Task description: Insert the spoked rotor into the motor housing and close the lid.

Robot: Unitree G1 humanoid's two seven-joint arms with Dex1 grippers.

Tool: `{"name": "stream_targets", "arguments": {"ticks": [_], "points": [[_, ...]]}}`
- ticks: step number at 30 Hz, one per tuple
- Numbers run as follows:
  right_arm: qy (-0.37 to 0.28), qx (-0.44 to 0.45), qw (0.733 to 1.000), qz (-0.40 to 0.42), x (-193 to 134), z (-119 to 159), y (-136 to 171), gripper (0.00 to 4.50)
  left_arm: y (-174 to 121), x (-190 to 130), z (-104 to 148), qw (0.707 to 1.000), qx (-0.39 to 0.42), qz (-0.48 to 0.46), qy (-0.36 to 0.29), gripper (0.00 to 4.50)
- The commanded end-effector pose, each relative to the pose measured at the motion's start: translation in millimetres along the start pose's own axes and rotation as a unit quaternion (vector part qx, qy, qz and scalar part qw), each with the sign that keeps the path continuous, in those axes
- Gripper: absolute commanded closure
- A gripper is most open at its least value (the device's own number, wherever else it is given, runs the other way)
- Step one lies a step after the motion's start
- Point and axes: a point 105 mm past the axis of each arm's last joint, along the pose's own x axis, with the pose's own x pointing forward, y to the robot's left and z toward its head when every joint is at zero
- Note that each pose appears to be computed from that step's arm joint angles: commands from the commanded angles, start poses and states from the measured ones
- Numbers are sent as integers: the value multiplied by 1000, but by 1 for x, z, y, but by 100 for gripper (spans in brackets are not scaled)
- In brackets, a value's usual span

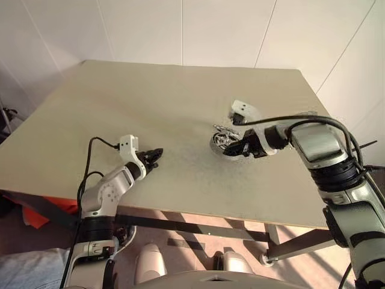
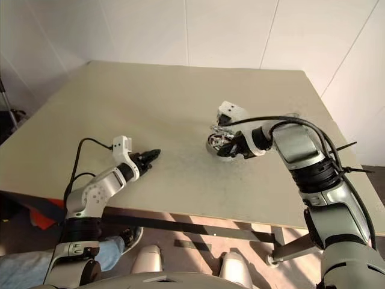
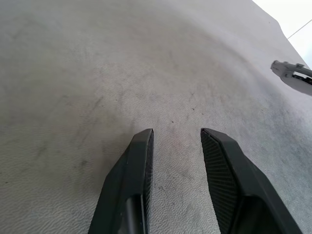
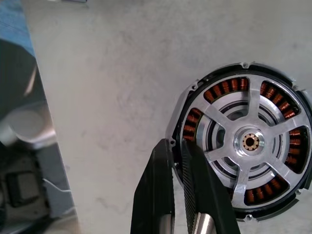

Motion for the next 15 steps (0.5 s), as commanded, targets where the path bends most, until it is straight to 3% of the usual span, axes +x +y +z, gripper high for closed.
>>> {"name": "stream_targets", "arguments": {"ticks": [1, 7, 11, 15], "points": [[-27, 102, 994, 7, 5, 19, 4, 448, 3, -5, 7, 1000, 5, 9, -12, 287], [-64, 172, 983, 0, 33, 44, 0, 448, 4, -10, 8, 1000, 11, 16, -14, 287], [-77, 261, 961, -57, 56, 56, -14, 448, 8, -21, 8, 999, 14, 30, -16, 287], [-99, 313, 943, -55, 69, 78, -5, 448, 12, -31, 5, 999, 13, 44, -13, 287]]}}
